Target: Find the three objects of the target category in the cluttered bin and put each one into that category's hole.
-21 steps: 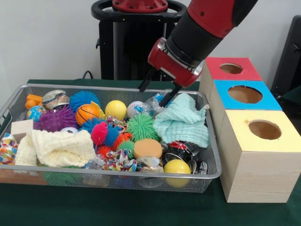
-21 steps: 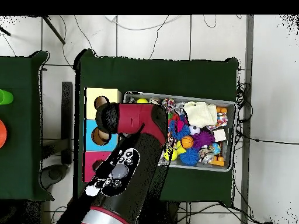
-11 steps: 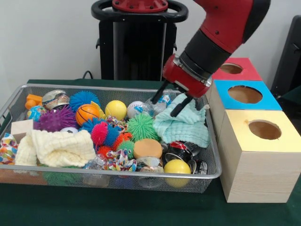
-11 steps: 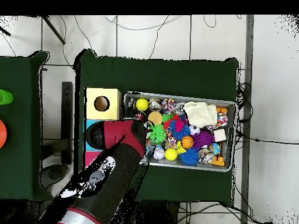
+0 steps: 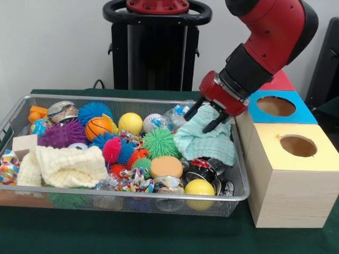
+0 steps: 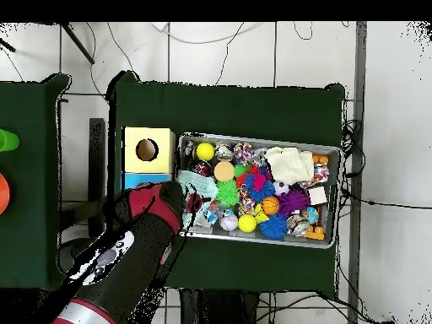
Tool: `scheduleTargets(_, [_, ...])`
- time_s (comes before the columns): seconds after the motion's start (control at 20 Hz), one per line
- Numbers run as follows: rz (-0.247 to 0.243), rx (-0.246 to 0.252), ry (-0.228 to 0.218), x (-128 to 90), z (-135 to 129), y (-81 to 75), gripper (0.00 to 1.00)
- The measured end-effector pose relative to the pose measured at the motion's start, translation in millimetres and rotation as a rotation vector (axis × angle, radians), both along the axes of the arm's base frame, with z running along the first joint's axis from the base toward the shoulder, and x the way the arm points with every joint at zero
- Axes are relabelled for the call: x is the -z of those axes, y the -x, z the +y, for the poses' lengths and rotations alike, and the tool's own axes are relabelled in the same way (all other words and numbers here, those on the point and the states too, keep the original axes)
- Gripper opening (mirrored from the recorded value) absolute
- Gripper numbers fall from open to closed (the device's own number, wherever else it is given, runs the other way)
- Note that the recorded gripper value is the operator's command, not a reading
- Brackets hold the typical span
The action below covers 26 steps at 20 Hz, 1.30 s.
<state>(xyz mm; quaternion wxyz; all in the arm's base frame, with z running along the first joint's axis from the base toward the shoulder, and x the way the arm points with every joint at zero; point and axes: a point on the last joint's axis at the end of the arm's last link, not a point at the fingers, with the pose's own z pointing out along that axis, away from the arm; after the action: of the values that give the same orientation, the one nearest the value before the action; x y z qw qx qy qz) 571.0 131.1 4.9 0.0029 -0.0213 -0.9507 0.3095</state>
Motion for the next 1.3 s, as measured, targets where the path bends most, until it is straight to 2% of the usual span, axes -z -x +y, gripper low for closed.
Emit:
scheduleTargets(0.2, [-0.014, 0.030, -0.011, -5, -13, 1.1, 1.00])
scheduleTargets(0.4, [-0.085, 0.070, -0.035, -12, -55, -0.5, 1.00])
scheduleTargets(0.45, [-0.110, 0.082, -0.039, -14, -71, -0.2, 0.00])
scheduleTargets(0.75, [-0.129, 0.102, -0.040, -12, -91, 8.7, 0.00])
scheduleTargets(1.3, [-0.107, 0.093, -0.036, -9, -82, 23.0, 0.00])
